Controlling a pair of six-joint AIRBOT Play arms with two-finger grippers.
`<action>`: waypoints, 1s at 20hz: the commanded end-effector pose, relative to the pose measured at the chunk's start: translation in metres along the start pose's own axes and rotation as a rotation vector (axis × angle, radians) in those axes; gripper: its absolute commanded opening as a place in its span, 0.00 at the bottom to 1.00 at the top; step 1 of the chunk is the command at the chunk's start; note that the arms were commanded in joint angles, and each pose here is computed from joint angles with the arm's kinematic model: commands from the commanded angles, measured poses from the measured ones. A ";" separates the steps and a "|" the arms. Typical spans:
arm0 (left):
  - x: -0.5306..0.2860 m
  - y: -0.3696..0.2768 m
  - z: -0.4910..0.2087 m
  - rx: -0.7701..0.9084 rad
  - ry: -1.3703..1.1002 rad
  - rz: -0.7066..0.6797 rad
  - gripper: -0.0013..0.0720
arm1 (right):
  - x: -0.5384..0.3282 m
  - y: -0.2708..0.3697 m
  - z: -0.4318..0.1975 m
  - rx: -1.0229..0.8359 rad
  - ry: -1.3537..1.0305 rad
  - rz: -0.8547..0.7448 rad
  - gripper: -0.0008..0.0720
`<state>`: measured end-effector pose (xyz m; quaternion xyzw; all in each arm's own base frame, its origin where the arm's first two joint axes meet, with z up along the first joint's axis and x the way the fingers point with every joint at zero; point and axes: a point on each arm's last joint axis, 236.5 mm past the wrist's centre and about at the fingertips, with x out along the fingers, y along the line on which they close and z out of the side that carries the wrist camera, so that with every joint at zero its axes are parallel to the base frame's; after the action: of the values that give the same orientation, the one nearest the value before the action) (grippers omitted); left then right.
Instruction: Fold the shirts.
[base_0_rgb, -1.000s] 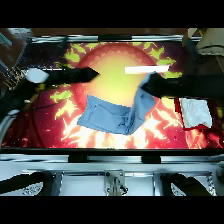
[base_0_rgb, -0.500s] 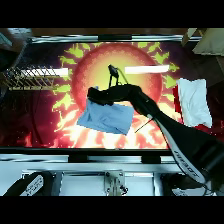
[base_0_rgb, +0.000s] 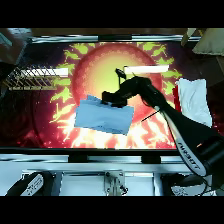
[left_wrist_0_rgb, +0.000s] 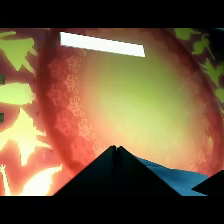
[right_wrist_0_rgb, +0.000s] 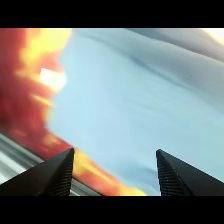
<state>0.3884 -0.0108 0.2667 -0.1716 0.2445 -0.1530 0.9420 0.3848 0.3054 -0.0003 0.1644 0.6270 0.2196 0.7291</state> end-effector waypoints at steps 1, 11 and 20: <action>0.000 0.001 -0.004 -0.004 0.012 -0.001 0.06 | -0.049 -0.123 -0.053 0.101 0.264 -0.288 0.87; 0.000 0.001 -0.004 -0.005 0.012 -0.002 0.06 | 0.032 -0.121 -0.075 0.365 0.283 -0.015 0.87; 0.000 0.001 -0.004 -0.006 0.012 -0.002 0.06 | 0.040 -0.084 -0.045 0.195 0.159 0.057 0.13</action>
<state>0.3869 -0.0116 0.2629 -0.1737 0.2506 -0.1550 0.9397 0.3429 0.2405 -0.1075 0.2390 0.7253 0.1406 0.6302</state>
